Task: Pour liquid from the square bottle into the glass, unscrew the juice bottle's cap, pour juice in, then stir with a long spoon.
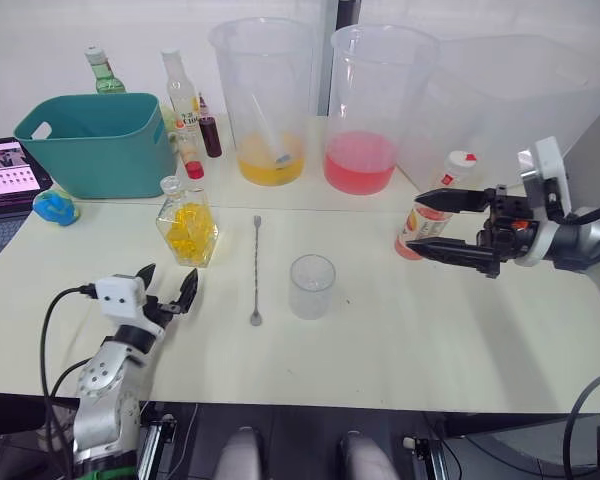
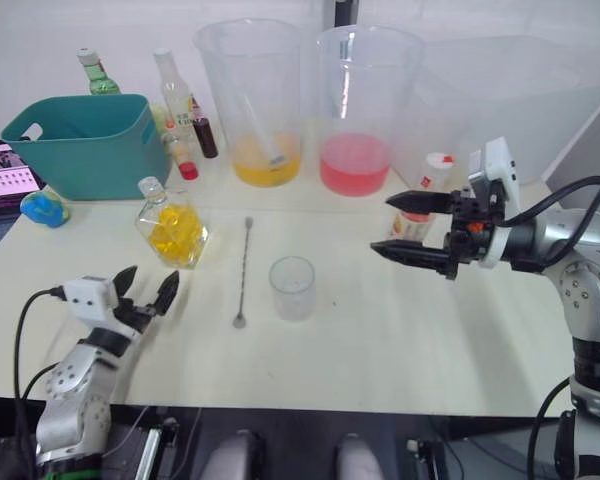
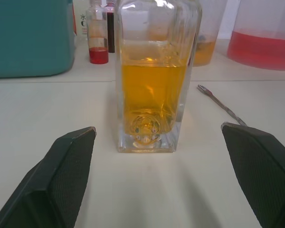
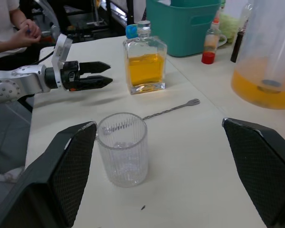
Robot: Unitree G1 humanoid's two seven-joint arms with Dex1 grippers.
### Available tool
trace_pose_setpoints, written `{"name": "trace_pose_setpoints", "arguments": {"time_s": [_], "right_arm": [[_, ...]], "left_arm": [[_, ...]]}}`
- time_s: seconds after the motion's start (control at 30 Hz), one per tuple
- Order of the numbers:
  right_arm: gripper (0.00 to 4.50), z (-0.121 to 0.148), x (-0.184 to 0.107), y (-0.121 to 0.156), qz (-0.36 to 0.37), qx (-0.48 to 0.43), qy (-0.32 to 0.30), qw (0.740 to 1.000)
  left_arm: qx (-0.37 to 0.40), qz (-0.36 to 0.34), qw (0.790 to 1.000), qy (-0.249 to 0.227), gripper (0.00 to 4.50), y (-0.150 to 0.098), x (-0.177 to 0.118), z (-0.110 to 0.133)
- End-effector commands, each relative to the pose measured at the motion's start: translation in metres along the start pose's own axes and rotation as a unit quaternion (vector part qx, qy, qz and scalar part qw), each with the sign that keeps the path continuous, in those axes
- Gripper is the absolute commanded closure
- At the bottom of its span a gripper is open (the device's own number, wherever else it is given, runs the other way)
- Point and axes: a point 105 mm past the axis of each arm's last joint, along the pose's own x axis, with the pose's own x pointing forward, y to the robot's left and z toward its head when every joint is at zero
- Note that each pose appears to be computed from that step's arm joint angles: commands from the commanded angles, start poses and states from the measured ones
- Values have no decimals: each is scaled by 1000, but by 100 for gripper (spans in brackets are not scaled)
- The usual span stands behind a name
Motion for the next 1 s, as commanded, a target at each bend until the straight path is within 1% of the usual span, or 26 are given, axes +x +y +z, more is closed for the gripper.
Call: {"name": "trace_pose_setpoints", "arguments": {"time_s": [0.03, 0.27, 0.37, 0.57, 0.67, 0.77, 0.87, 0.93, 0.97, 1.0], "right_arm": [[0, 13, -11, -2, -28, -28, -11, 999], [0, 16, -20, -6, -59, -38, -13, 997], [0, 16, -24, -7, -67, -41, -8, 997], [0, 17, -27, -10, -79, -46, -6, 996], [0, 16, -26, -10, -82, -48, -3, 995], [0, 11, -28, -8, -86, -50, 7, 995], [0, 8, -29, -6, -90, -47, 7, 995], [0, 7, -29, -5, -92, -47, 7, 995], [0, 6, -29, -5, -93, -47, 8, 995], [0, 6, -29, -5, -94, -47, 8, 994]], "left_arm": [[11, 3, 1000, -19, 2, 0, 14, 6], [13, 8, 999, -33, 2, -4, 40, 13], [11, 15, 999, -38, 2, -3, 48, 16], [12, 16, 998, -53, 2, -7, 66, 31], [21, 19, 998, -48, 2, -6, 73, 35], [29, 41, 998, -39, 2, 0, 83, 43], [34, 46, 998, -29, 81, 0, 90, 47], [32, 46, 998, -25, 154, -2, 92, 49], [29, 46, 998, -23, 170, -2, 94, 50], [28, 46, 998, -22, 170, -3, 94, 51]]}}
